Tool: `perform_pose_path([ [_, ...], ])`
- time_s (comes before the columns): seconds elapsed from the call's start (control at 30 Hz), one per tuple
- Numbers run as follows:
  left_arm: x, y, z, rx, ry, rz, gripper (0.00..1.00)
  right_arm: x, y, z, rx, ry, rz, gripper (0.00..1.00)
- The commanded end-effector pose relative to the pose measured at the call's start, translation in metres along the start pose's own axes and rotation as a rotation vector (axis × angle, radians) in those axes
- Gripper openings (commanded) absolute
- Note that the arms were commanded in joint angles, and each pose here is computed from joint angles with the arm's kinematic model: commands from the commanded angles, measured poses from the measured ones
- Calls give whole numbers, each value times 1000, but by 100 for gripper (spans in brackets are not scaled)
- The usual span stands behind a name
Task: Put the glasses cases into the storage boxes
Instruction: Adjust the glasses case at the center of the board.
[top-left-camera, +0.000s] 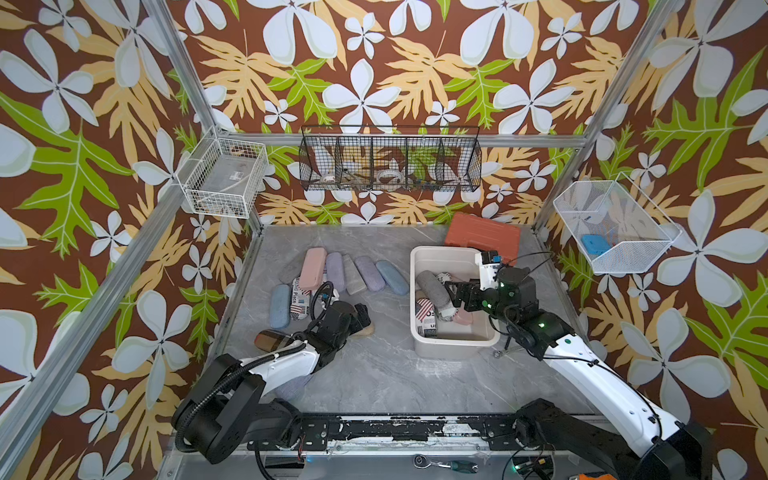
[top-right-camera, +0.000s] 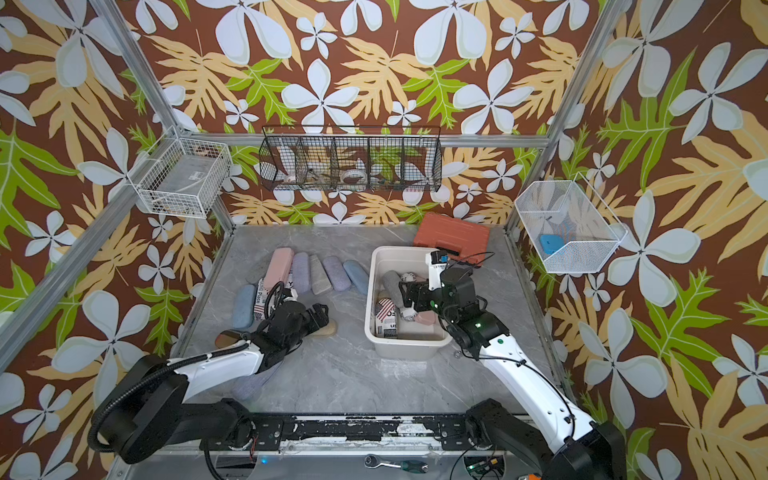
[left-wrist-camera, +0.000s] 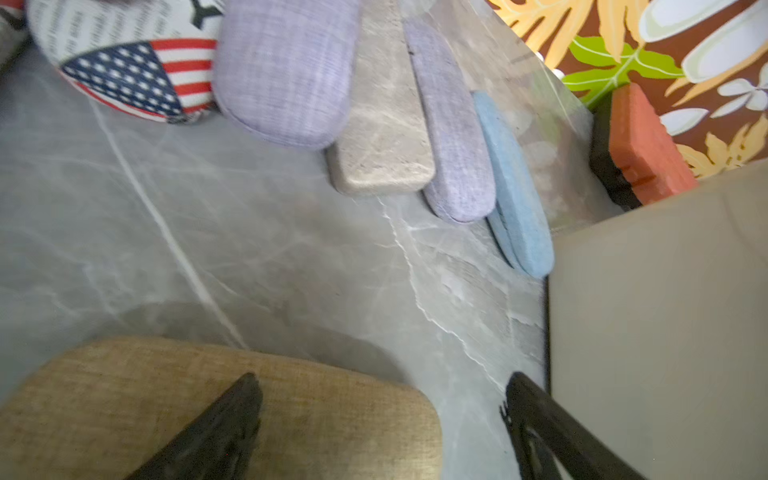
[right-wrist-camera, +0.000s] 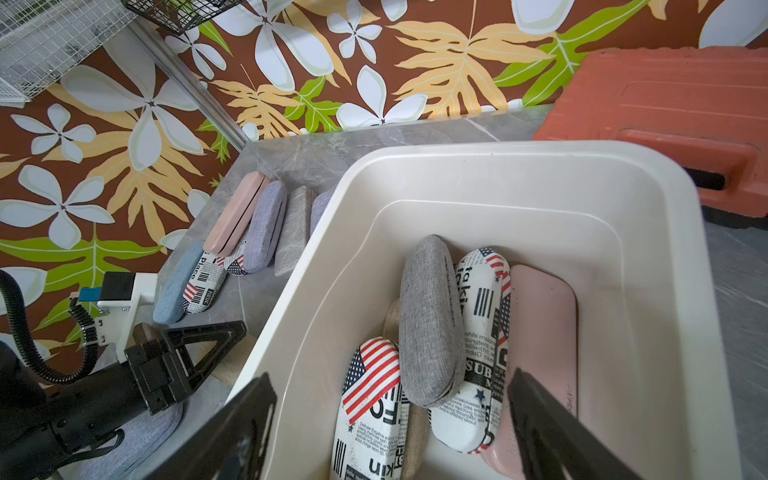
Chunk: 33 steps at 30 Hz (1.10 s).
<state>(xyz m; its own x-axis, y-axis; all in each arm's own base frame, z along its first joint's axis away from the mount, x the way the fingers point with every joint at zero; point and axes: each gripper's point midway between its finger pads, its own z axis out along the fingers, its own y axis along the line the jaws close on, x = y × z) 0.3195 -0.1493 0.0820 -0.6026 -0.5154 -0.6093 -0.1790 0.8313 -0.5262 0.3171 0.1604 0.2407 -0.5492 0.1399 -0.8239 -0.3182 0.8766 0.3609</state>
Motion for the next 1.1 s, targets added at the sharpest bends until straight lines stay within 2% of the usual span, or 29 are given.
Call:
perform_pose_path([
  [0.0, -9, -7, -6, -8, 2, 12, 94, -2, -1, -2, 7, -12, -12, 88],
  [0.1, -17, -1, -14, -70, -11, 45, 94, -2, -1, -3, 9, -16, -12, 88],
  [0.27, -21, 39, -25, -308, -18, 89, 100, -2, 0, -1, 2, -10, -10, 88],
  [0.37, -10, 50, -26, -336, 30, 113, 100, -3, 1, 0, -3, -9, -11, 88],
  [0.5, -12, 50, -22, -271, 46, 139, 100, -3, 3, 1, -13, -3, -9, 89],
  [0.67, -40, 26, -15, -110, -5, 210, 100, -2, 5, 4, -20, 8, -7, 89],
  [0.8, -51, 24, -2, -111, -5, 218, 100, 0, 3, 4, -16, 11, -5, 89],
  [1.07, -35, 32, 28, -116, 54, 179, 99, -9, 9, -2, -33, -4, -3, 88],
])
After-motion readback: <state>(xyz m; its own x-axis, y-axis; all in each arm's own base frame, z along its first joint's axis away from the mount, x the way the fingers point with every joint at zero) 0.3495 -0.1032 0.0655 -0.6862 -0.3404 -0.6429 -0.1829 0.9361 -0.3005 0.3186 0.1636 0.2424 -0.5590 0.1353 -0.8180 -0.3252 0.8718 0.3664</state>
